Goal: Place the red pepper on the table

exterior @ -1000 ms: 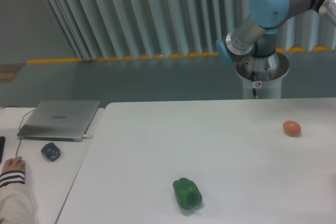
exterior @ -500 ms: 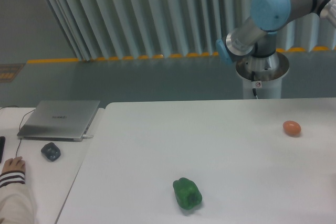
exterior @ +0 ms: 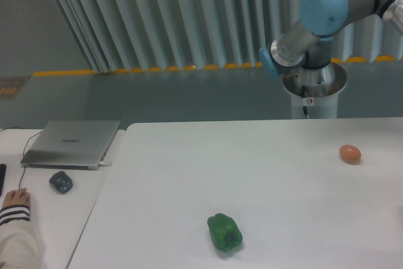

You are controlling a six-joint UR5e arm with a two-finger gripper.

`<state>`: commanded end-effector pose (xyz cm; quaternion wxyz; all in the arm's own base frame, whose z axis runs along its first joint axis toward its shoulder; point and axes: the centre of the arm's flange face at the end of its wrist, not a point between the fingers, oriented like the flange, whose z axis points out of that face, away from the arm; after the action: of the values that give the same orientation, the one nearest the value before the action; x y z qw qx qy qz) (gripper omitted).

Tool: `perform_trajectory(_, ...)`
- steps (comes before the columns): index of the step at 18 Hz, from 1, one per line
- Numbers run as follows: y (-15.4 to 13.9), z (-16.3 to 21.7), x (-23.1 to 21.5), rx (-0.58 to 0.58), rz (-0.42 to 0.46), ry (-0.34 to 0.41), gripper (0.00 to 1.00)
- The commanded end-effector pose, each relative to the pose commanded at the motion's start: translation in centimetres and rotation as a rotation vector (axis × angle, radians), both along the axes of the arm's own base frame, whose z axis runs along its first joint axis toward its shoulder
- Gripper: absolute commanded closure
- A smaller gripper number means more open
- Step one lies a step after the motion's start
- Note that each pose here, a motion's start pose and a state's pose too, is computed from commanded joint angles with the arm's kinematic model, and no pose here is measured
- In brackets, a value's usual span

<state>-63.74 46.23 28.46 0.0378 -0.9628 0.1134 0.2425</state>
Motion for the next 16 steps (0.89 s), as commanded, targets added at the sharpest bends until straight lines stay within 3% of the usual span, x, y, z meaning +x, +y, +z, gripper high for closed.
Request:
perform_trajectory(6, 0.0, -0.2, -0.5, 0.014, 0.019, 0.0, 0.0)
perform_trajectory(10, 0.2, 0.8, -0.9, 0.081, 0.062, -0.008, 0.0)
perform_trajectory(13, -0.1, 2.2, -1.5, 0.212, 0.121, -0.049, 0.0)
perform_trajectory(16, -2.2, 2.8, -2.9, 0.262, 0.145, -0.067, 0.0)
